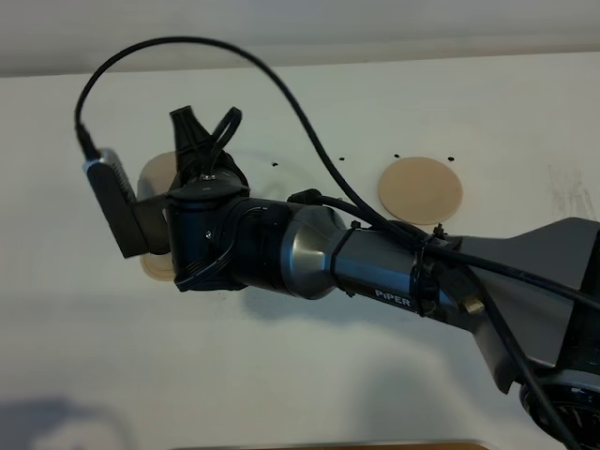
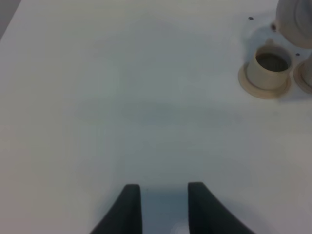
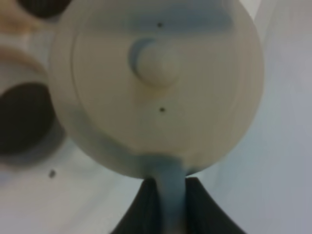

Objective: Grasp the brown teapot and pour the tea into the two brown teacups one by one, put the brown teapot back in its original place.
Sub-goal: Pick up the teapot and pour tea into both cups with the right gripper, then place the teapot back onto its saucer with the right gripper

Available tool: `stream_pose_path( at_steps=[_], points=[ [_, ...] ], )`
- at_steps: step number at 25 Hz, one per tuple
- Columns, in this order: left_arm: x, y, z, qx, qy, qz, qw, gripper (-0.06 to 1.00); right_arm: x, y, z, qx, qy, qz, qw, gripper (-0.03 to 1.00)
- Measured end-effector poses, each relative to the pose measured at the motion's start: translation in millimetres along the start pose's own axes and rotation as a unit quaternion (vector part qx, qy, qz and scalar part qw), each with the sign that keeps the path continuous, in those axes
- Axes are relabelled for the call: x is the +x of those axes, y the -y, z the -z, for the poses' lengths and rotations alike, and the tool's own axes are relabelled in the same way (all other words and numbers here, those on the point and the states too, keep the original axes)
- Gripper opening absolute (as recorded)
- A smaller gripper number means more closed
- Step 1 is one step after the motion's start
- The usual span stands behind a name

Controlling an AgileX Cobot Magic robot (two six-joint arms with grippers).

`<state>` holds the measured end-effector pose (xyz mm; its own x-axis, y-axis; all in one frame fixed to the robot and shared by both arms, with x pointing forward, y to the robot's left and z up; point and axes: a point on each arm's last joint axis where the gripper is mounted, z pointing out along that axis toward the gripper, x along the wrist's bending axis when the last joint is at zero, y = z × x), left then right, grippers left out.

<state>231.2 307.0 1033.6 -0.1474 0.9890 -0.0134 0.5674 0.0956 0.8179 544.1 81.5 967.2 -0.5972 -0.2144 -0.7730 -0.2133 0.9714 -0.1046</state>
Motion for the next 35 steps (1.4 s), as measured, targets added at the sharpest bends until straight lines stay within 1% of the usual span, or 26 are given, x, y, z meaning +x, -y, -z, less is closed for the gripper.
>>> stream_pose_path(
  at_steps=[3,6,8,11,14,16,17,20,24,28,33,35],
  points=[
    [0.0,0.0,0.0,0.000,0.000,0.000,1.000,0.30,2.5,1.9,0.4,0.011,-0.014,-0.073,0.997,0.09],
    [0.0,0.0,0.0,0.000,0.000,0.000,1.000,0.30,0.3,5.6,6.9,0.021,-0.029,-0.153,0.988,0.09],
    [0.0,0.0,0.0,0.000,0.000,0.000,1.000,0.30,-4.7,9.7,16.0,0.027,-0.037,-0.214,0.976,0.09],
    [0.0,0.0,0.0,0.000,0.000,0.000,1.000,0.30,-7.1,15.7,28.2,0.044,-0.066,-0.277,0.958,0.09],
    [0.0,0.1,-0.2,0.000,0.000,0.000,1.000,0.30,0.3,17.6,34.0,0.067,-0.116,-0.319,0.938,0.09],
    [0.0,0.1,-0.2,0.000,0.000,0.000,1.000,0.30,7.2,15.5,36.2,0.074,-0.155,-0.342,0.924,0.09],
    [0.0,0.1,-0.2,0.000,0.000,0.000,1.000,0.30,10.5,14.2,37.4,0.076,-0.175,-0.352,0.917,0.09],
    [0.0,0.1,-0.2,0.000,0.000,0.000,1.000,0.30,19.9,5.1,44.6,0.067,-0.223,-0.355,0.906,0.09],
    [0.0,0.1,-0.2,0.000,0.000,0.000,1.000,0.30,30.9,-11.3,59.5,0.047,-0.266,-0.347,0.898,0.09],
    [0.0,0.1,-0.2,0.000,0.000,0.000,1.000,0.30,32.3,-19.8,72.8,0.026,-0.282,-0.349,0.893,0.09],
    [0.0,0.1,-0.2,0.000,0.000,0.000,1.000,0.30,31.2,-22.9,72.2,0.010,-0.276,-0.351,0.895,0.09],
    [0.0,0.1,-0.2,0.000,0.000,0.000,1.000,0.30,32.0,-23.2,65.5,0.007,-0.273,-0.354,0.894,0.09]
  ],
)
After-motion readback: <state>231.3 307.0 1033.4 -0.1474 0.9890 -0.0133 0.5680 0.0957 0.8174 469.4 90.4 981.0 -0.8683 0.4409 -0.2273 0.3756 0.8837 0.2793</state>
